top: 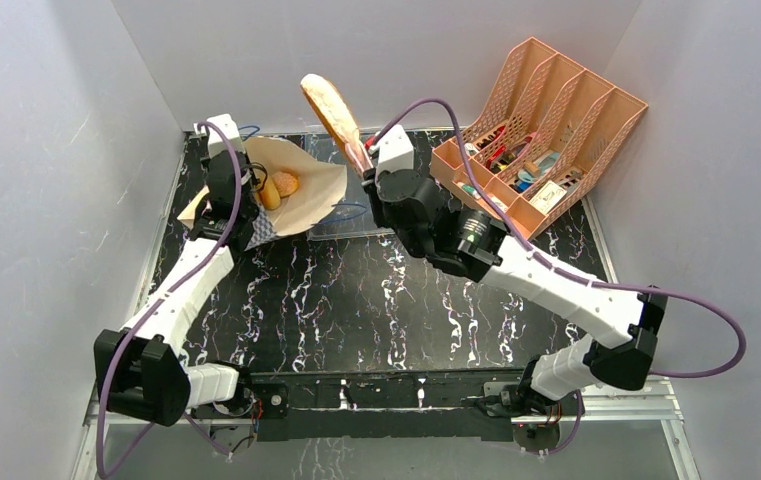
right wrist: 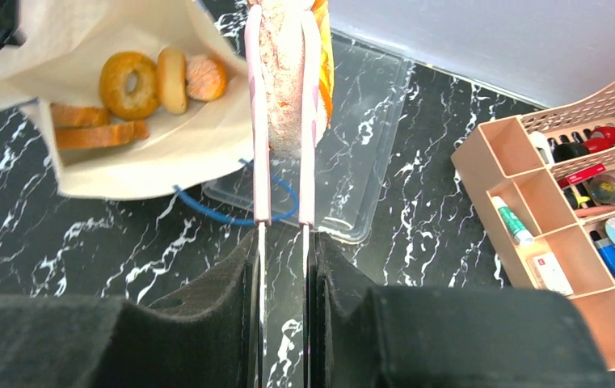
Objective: Take the fake bread out of the paper bag
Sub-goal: Take out the fake bread from the paper bag, then place the fake bread in the container.
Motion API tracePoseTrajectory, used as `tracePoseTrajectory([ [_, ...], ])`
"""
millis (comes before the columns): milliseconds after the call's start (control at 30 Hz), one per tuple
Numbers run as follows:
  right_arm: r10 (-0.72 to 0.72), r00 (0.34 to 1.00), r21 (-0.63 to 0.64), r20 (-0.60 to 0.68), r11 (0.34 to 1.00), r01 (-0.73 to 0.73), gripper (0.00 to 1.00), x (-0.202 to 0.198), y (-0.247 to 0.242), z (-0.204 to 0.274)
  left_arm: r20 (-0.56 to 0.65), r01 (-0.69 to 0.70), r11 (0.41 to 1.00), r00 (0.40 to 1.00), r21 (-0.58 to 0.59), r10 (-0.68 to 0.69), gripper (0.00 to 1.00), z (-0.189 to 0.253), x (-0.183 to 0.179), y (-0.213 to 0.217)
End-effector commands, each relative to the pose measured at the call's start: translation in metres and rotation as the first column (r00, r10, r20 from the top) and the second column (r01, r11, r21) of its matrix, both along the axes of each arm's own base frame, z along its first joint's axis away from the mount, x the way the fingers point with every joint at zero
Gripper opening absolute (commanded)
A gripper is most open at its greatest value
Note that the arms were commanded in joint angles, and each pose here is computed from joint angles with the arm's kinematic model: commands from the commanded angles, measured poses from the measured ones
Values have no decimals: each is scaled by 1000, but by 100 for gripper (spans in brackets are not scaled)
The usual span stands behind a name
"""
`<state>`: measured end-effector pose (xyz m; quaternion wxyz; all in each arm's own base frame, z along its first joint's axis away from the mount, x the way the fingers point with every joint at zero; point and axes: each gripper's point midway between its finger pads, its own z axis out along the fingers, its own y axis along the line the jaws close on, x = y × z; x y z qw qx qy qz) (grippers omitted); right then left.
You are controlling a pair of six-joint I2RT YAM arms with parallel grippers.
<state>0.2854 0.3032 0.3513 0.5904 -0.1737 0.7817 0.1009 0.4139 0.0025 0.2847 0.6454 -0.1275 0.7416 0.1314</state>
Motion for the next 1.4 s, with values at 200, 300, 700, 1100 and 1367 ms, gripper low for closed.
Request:
tracePoseTrajectory([
  [200,-90,996,103,6,991,89,0,91,-4,6,67,-43,995,997,-90,49,0,19,-26,11],
  [300,-92,994,99,-53,990,97,0,125,1,-26,63,-41,992,997,-117,48,0,17,-32,10],
  [700,-36,970,194,-241,977,85,0,232,44,-108,63,3,984,998,-176,9,0,7,-58,6],
  [1100,50,916,285,-398,956,71,0,248,83,-173,100,32,979,995,-202,-12,0,15,-65,3],
  [1367,76,888,309,-454,948,77,4,243,92,-203,108,37,979,994,-201,-15,0,15,-66,3],
])
